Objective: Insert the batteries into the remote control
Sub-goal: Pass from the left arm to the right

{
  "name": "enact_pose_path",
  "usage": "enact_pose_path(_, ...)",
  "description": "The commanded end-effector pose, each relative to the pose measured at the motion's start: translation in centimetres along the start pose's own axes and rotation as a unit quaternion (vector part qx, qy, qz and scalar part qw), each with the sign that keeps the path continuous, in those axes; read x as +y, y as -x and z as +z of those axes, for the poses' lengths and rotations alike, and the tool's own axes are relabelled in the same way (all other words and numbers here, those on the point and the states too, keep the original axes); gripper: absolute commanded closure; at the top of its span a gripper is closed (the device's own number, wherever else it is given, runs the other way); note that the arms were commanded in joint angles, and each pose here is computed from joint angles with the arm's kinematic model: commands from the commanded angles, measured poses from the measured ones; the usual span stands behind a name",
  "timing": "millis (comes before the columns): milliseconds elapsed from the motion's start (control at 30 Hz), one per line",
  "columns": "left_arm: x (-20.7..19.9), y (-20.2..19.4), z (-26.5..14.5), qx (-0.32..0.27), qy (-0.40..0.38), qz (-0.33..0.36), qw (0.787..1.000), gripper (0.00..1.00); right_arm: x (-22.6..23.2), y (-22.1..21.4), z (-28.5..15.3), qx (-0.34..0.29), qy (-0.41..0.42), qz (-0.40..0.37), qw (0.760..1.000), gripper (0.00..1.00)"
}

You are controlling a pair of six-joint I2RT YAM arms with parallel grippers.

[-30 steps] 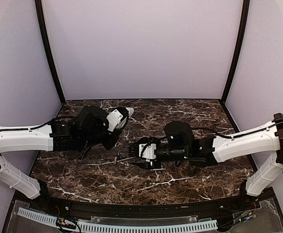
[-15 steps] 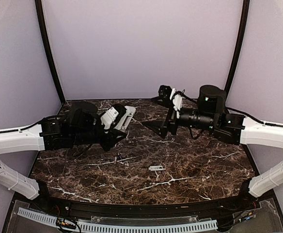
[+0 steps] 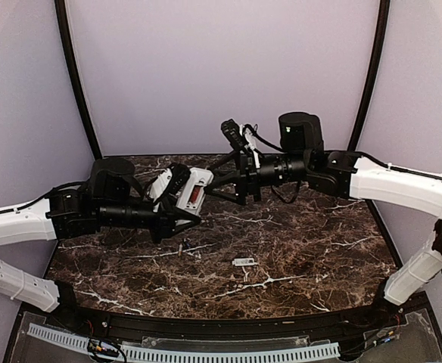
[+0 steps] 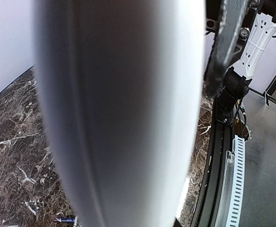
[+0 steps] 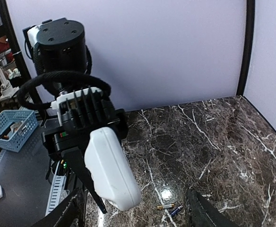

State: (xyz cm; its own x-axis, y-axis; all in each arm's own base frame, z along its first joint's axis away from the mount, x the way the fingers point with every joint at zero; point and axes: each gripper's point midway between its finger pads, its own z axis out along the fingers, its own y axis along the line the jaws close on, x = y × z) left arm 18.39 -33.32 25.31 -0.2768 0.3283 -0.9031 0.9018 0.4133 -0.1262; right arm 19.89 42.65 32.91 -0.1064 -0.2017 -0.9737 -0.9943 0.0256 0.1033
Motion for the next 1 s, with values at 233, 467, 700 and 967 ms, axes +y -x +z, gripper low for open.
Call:
enact_pose_path(233, -1.6, 0.1, -0.4, -0.004, -0.043, -0.003, 0.999, 1.00, 3.1, 0.6, 2.4, -0.001, 0.080, 0.005, 0.997, 0.50)
enact_pose_path(467, -1.9, 0.0, -0.4, -0.003, -0.055, -0.003, 0.998, 1.00, 3.8, -0.2, 2.8, 0.004, 0.099, 0.005, 0.995, 0.75)
enact_pose_path(700, -1.2, 0.1, -0.7, -0.005, -0.030, 0.003, 1.000, 0.76, 3.0, -1.0, 2.7, 0.013, 0.067, 0.051, 0.996, 0.84)
enact_pose_path(967, 3.7, -2.1, -0.8, 0.018, 0.108, 0.045, 0.993, 0.18, -1.5, -3.2, 2.9, -0.005, -0.063, 0.180, 0.982, 0.87)
